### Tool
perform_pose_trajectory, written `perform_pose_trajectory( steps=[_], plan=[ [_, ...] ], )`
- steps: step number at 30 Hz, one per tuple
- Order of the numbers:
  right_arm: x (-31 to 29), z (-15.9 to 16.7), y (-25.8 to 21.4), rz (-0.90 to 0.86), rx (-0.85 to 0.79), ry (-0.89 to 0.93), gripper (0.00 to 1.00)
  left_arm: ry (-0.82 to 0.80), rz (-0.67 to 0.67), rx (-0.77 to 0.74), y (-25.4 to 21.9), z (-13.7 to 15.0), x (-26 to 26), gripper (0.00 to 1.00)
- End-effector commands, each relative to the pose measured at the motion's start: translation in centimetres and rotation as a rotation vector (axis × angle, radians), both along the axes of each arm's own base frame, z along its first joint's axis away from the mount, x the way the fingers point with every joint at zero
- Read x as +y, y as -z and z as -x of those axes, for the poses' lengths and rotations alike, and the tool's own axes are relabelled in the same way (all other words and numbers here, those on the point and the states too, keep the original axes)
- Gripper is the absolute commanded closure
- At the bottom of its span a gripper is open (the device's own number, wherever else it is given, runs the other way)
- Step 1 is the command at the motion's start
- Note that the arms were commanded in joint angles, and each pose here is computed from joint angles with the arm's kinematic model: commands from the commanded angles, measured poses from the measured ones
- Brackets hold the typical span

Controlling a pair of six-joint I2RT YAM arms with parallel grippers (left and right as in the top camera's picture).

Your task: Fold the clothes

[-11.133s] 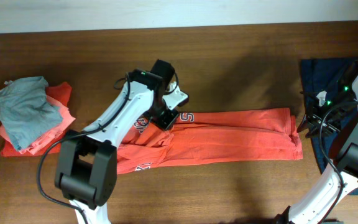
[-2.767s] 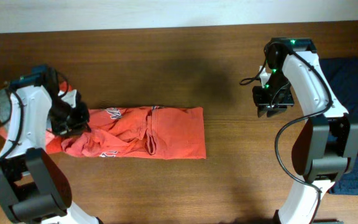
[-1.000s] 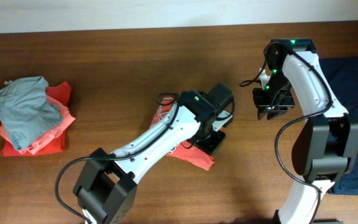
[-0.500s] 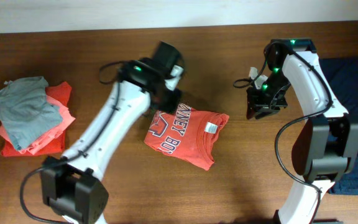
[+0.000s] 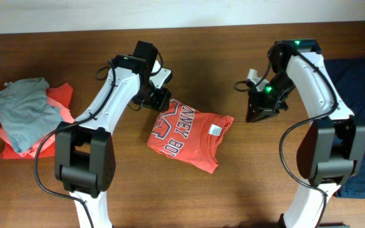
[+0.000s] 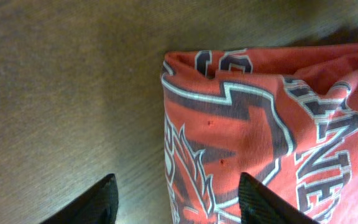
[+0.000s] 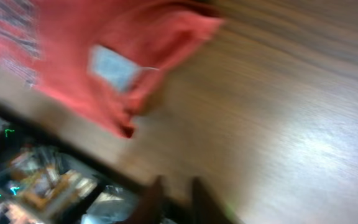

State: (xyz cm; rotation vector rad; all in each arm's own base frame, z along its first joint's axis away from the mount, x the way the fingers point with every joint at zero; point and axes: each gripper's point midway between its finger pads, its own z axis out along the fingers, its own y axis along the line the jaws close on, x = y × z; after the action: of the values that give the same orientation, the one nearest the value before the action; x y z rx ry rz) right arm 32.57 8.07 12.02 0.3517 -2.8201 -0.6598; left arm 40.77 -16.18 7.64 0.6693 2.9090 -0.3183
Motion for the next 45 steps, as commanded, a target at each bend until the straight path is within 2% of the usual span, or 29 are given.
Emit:
perform_pose_trajectory(
  steps=[1,3,6,7,9,14,21,26,31,39,45],
  plan=[
    [5.4,0.4,-2.8,-0.292,-0.087,-0.125,0.96,-0.130,-0.105,-0.039,-0.1,-1.5,3.2,0.44],
    [8.2,0.1,-4.8,-0.487,-0.136,-0.141,0.96,-0.266,-0.167,-0.037,0.0,-2.0,5.7,0.43],
    [12.1,-1.2,-8.1,-0.769,-0.219,-0.121,0.96,-0.449,-0.149,0.014,0.1,-2.1,9.2,0.43],
    [12.7,-1.4,-8.5,-0.805,-0.234,-0.124,0.94,-0.471,-0.143,0.023,0.1,-2.0,9.7,0.43],
    [15.5,-2.1,-8.4,-0.874,-0.264,-0.162,0.84,-0.561,-0.071,0.091,0.1,-1.5,12.3,0.42],
    [20.9,-2.3,-4.4,-0.827,-0.215,-0.222,0.81,-0.649,-0.021,0.153,0.0,-0.7,15.3,0.42],
    [25.3,-2.2,2.7,-0.677,-0.141,-0.227,0.80,-0.663,-0.027,0.179,0.1,-0.1,16.1,0.41],
    [26.4,-2.1,7.6,-0.597,-0.085,-0.200,0.80,-0.662,-0.027,0.179,0.1,-0.1,16.0,0.41],
    [26.3,-1.8,10.9,-0.564,-0.029,-0.180,0.73,-0.662,-0.027,0.179,0.1,-0.1,16.0,0.41],
    [26.2,-1.8,10.9,-0.562,-0.022,-0.178,0.69,-0.662,-0.028,0.180,0.1,-0.1,16.0,0.41],
    [26.0,-2.8,5.0,-0.593,-0.120,-0.229,0.64,-0.662,-0.029,0.181,0.1,0.0,16.0,0.41]
  ],
)
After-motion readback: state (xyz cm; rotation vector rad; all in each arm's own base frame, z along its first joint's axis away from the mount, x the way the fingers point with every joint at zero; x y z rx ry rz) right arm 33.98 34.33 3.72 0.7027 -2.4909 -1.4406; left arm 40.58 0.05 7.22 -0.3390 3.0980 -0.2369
